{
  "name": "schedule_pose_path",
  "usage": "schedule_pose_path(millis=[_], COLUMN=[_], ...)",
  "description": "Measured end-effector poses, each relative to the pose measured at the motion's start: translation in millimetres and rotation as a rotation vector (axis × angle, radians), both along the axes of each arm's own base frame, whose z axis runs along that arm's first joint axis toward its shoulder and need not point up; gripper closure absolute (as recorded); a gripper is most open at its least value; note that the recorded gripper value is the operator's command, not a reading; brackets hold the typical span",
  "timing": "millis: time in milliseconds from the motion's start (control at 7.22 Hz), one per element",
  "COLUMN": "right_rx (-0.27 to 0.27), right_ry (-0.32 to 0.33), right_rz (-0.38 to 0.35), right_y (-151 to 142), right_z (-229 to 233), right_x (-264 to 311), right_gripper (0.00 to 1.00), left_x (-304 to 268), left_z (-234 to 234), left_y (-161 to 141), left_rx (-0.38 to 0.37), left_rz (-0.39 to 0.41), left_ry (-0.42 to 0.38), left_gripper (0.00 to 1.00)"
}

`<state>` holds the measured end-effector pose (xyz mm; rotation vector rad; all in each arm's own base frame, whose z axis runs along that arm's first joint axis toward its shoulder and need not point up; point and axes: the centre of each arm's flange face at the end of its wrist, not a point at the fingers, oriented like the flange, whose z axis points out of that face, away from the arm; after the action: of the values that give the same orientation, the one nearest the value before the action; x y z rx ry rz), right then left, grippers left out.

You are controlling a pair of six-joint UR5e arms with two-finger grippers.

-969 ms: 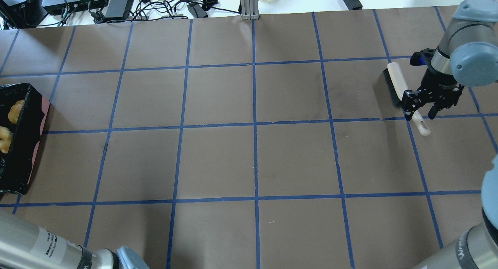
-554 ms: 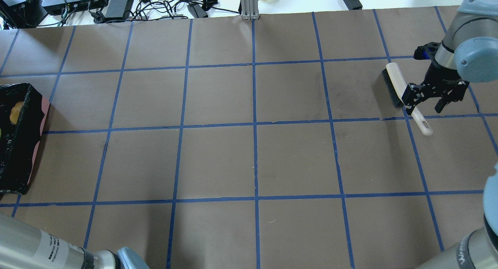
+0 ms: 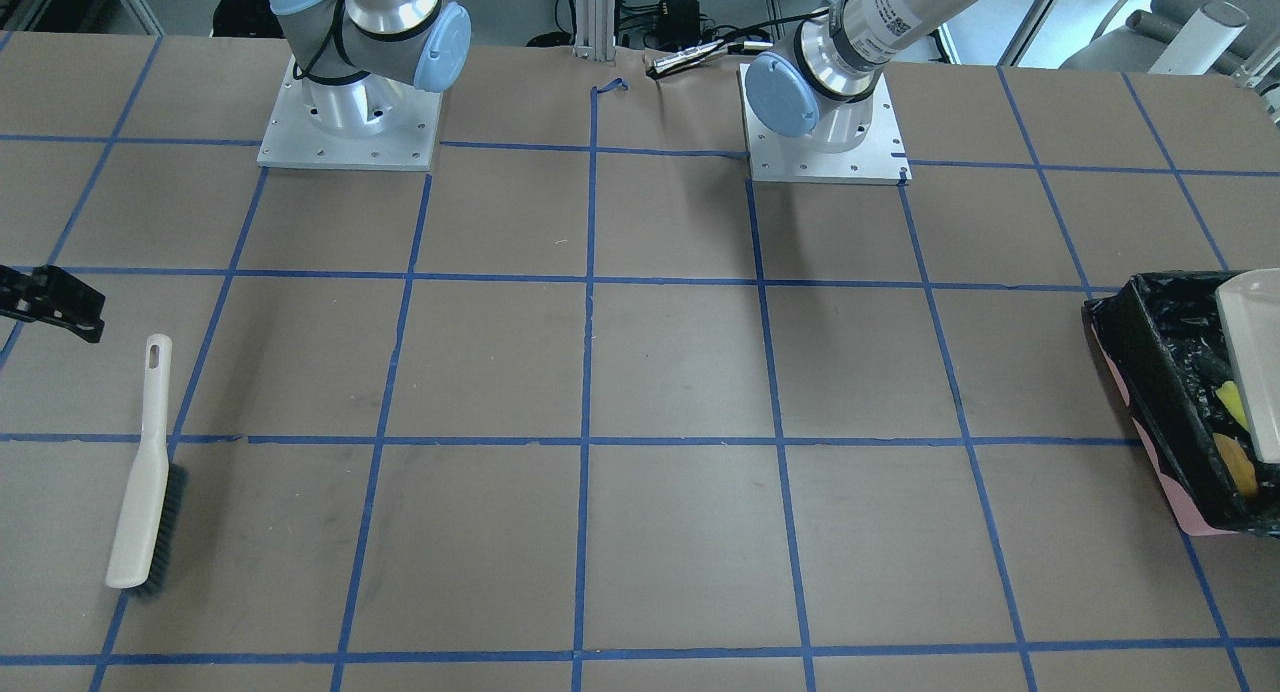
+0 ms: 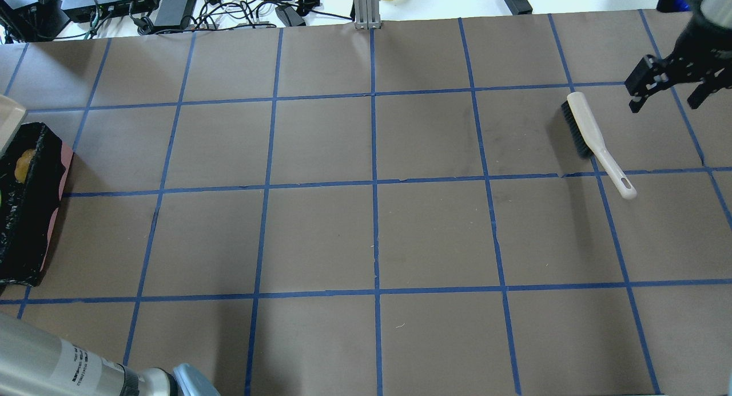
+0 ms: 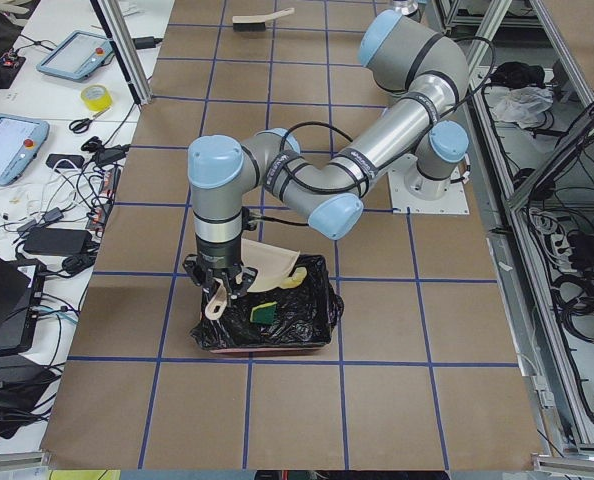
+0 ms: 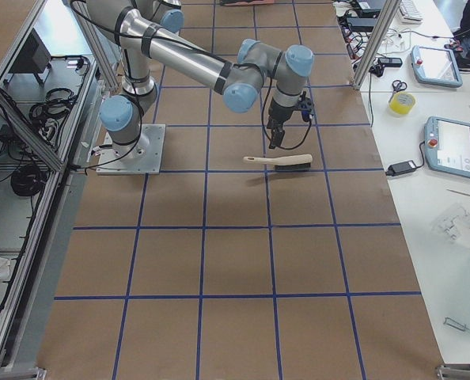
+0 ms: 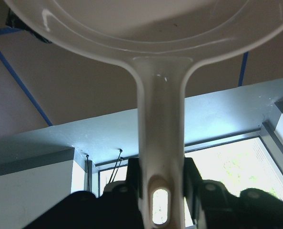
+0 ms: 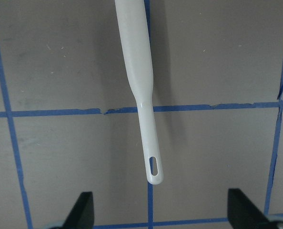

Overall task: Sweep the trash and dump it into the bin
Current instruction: 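Lower the empty dustpan to the table with the left gripper while right rises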

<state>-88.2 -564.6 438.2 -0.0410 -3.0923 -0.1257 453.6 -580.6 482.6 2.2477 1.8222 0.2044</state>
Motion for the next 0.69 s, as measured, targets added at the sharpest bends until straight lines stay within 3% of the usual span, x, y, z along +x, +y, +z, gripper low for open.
schedule_pose_path(millis=[277,554,692], right_rx=[-0.044,-0.081,-0.089], right_ry=[-0.031,-0.049,-0.052], right_rz=[-0.042,-0.068,-0.045], right_y=[5.5,3.4,5.8], right_z=[68.4,93.9,95.9], right_x=[29.7,106.5,150.5], right_gripper=[0.0,0.0,0.0], left_x=[-59.2,-161.8,-214.0], left_z=[7.9,-10.6,-33.0], left_y=[-35.0,-87.8,-107.4], left_rx=[-0.013,0.006,0.034], left_rz=[0.067,0.144,0.166], left_ry=[0.189,0.268,0.295], left_gripper=[1.0,1.0,1.0])
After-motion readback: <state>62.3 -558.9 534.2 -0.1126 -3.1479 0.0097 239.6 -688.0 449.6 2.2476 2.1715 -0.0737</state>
